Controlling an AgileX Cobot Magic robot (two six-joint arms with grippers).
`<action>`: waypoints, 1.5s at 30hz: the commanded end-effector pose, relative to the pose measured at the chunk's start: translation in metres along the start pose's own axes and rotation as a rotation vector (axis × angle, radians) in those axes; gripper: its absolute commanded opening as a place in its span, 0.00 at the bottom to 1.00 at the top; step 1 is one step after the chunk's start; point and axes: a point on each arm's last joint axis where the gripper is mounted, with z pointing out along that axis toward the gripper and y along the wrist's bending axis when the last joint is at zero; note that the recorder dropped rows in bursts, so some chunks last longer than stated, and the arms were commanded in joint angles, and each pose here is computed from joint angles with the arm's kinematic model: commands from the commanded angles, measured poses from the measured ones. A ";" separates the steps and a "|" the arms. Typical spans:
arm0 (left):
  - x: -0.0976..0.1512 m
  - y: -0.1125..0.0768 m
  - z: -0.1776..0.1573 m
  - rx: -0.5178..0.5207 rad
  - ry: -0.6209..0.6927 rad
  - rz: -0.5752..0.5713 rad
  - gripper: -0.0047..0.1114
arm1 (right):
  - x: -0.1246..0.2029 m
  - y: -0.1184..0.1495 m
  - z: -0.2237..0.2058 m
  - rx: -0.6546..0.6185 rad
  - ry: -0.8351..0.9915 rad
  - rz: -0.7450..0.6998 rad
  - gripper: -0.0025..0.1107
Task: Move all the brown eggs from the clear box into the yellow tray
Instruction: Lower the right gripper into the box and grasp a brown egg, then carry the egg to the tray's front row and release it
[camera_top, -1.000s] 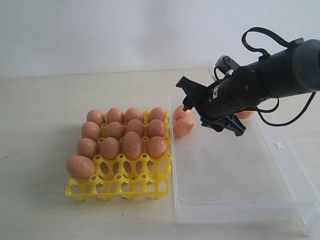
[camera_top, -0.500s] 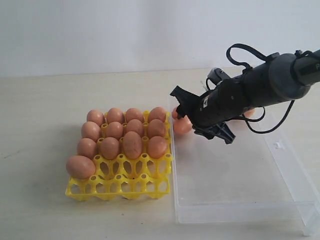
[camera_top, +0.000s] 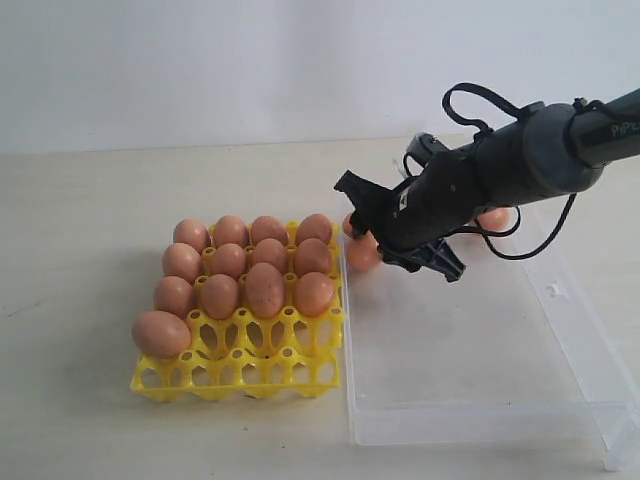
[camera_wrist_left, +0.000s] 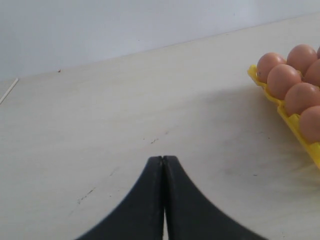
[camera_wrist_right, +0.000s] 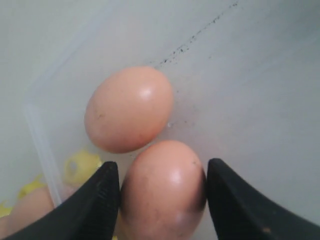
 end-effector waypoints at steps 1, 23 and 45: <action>-0.002 0.000 -0.001 -0.003 -0.019 -0.011 0.04 | -0.008 0.013 -0.025 -0.044 -0.042 -0.195 0.02; -0.002 0.000 -0.001 -0.003 -0.019 -0.011 0.04 | 0.147 0.036 -0.064 -0.775 -0.210 -1.175 0.02; -0.002 0.000 -0.001 -0.003 -0.019 -0.011 0.04 | 0.151 0.026 -0.050 -0.685 -0.158 -1.161 0.62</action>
